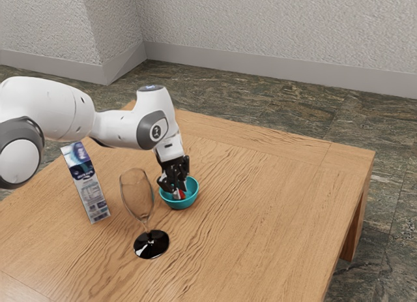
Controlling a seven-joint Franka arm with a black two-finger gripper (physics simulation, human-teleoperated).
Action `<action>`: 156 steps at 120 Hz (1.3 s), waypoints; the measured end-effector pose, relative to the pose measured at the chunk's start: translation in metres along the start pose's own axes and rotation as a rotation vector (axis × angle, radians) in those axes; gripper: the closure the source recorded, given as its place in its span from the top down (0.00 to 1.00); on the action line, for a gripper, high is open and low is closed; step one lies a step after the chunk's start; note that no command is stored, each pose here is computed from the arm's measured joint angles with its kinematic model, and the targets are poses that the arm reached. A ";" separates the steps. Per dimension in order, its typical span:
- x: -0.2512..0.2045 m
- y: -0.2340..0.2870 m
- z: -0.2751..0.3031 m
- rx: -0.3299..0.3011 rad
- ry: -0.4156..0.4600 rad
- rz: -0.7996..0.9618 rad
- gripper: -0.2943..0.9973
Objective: Take strawberry from the bowl
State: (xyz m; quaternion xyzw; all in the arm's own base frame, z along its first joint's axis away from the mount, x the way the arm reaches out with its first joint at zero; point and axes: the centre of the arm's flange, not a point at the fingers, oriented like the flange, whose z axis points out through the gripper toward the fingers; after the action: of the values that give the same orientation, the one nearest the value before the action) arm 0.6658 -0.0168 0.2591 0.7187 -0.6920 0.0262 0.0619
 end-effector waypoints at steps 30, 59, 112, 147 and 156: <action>0.000 0.000 -0.007 0.007 0.008 -0.010 0.32; 0.070 0.020 -0.085 0.099 0.012 0.077 0.27; 0.185 0.033 -0.043 0.038 0.014 0.185 0.53; 0.158 0.074 -0.310 0.200 0.098 -0.148 0.71; 0.106 0.089 -0.413 0.253 0.135 -0.369 0.73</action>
State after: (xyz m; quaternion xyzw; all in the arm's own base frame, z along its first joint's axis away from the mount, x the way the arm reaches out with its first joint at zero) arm 0.6015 -0.0733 0.6861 0.8318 -0.5343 0.1489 0.0210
